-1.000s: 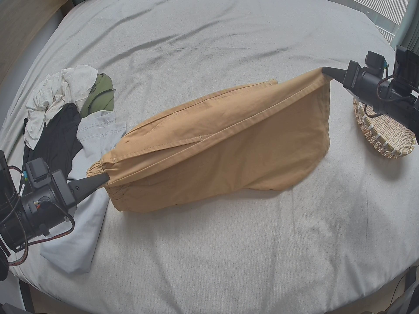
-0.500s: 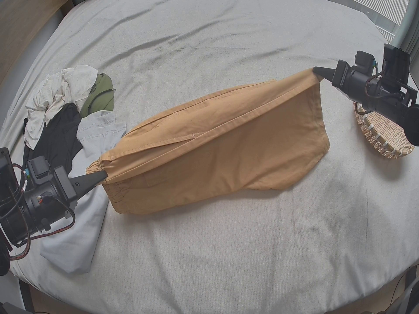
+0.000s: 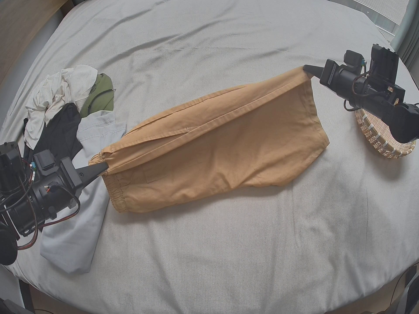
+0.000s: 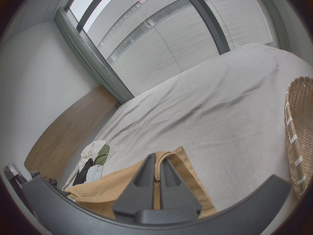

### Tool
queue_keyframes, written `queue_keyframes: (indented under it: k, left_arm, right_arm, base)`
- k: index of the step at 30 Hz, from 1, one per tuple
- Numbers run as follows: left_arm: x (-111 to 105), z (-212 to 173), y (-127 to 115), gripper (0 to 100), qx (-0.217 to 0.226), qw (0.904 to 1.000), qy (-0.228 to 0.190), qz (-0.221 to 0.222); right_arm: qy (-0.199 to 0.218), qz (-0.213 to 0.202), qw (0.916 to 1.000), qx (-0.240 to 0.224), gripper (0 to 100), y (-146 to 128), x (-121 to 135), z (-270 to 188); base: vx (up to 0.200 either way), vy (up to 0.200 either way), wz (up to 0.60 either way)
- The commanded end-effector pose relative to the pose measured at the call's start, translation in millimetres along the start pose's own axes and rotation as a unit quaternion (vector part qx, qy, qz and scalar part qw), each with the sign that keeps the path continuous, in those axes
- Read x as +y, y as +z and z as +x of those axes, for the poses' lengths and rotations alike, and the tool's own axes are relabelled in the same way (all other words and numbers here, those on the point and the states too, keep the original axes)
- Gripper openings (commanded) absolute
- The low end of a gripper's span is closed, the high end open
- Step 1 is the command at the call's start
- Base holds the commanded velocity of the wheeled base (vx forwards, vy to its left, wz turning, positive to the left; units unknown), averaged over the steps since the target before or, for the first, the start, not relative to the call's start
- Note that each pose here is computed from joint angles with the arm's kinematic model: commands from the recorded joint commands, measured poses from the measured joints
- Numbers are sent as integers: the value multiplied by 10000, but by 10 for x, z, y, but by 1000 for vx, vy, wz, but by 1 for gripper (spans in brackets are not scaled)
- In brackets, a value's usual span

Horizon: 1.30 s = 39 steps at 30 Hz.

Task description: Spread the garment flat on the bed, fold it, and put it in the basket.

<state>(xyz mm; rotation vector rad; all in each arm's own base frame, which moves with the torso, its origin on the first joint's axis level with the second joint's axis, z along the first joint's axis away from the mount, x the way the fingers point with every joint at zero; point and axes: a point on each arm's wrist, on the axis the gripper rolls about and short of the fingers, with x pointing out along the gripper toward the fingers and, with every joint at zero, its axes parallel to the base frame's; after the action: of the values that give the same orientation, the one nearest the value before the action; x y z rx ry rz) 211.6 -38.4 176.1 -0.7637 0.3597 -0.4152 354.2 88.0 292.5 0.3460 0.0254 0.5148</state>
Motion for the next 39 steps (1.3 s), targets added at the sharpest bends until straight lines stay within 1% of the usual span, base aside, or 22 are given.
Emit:
queue_keyframes:
  k: [1, 4, 5, 7, 11, 13, 16, 17, 20, 23, 28, 31, 35, 36, 39]
  left_arm:
    - [133, 107, 4, 0, 58, 9997, 212, -134]
    - [161, 136, -3, 0, 88, 9995, 262, -173]
    - [161, 140, -1, 100, 88, 9994, 262, -196]
    - [171, 149, 11, 100, 59, 9993, 257, -261]
    - [185, 160, 37, 100, -49, 9992, 238, -311]
    - [217, 154, 133, 100, -290, 9989, 254, -272]
    - [226, 136, 183, 100, -415, 9984, 281, -267]
    - [214, 116, 191, 100, -488, 9980, 304, -253]
    - [174, 69, 152, 100, -496, 9981, 277, -232]
    - [49, -76, 82, 100, -462, 9988, 31, -185]
    - [-52, -166, -104, 100, -179, 9995, -213, -160]
    - [-87, -203, -144, 100, -131, 9994, -305, -134]
    - [-79, -206, -154, 100, -121, 9994, -284, -142]
    - [-80, -207, -153, 100, -126, 9994, -289, -140]
    - [-77, -211, -153, 100, -132, 9994, -284, -141]
  right_arm:
    - [-55, 55, 9998, 179, 0, -176, -124, 180]
    - [-43, 51, 9998, 168, 0, -220, -157, 232]
    - [-40, 50, 9999, 138, 100, -222, -163, 248]
    - [-8, 57, 10000, 8, 100, -207, -175, 306]
    - [-40, 97, 9999, -59, 100, -215, -175, 328]
    - [-118, 106, 9998, -113, 100, -185, -162, 288]
    - [-140, 143, 9998, -99, 100, -167, -125, 184]
    - [-184, 187, 9997, -28, 100, -181, -107, 69]
    - [-359, 274, 9987, 253, 100, -311, -124, -168]
    - [-554, 404, 9954, 667, 100, -533, -157, -436]
    - [-811, 780, 9857, 1251, 100, -912, -218, -703]
    - [-836, 986, 9845, 1186, 100, -1064, -248, -796]
    - [-797, 979, 9871, 987, 100, -1170, -291, -792]
    - [-826, 1000, 9862, 1031, 100, -1226, -325, -757]
    - [-874, 1027, 9845, 1121, 100, -1278, -351, -738]
  base:
    - [0, 0, 0]
    - [0, 0, 0]
    - [0, 0, 0]
    - [0, 0, 0]
    - [0, 0, 0]
    - [0, 0, 0]
    - [0, 0, 0]
    - [0, 0, 0]
    - [0, 0, 0]
    - [0, 0, 0]
    - [0, 0, 0]
    - [0, 0, 0]
    - [0, 0, 0]
    - [0, 0, 0]
    - [0, 0, 0]
